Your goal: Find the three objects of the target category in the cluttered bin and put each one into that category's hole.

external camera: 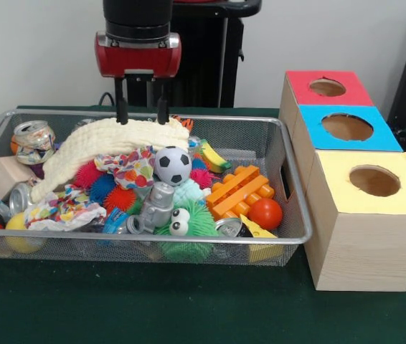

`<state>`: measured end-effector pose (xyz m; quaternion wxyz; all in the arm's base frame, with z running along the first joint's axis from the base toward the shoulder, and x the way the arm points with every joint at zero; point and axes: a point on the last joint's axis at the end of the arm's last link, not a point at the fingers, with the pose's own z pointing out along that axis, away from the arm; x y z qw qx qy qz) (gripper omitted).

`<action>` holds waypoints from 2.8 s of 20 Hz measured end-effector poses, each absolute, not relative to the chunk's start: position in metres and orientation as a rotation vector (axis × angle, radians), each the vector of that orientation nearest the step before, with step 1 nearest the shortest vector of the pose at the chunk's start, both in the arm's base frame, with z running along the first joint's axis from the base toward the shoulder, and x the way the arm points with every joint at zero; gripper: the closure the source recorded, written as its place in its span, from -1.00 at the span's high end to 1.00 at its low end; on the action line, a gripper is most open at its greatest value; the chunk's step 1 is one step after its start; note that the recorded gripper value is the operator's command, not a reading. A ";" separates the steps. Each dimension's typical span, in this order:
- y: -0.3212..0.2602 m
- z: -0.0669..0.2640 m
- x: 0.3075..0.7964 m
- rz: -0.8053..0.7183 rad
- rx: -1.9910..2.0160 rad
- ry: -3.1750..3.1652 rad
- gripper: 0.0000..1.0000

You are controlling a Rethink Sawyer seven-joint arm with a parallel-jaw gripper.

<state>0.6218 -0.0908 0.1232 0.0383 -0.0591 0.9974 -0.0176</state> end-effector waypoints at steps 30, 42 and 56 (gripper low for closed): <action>-0.067 0.100 0.547 -0.025 -0.212 3.098 1.00; -0.073 0.082 0.539 -0.022 -0.178 3.091 1.00; -0.070 0.051 0.526 -0.010 -0.165 3.086 1.00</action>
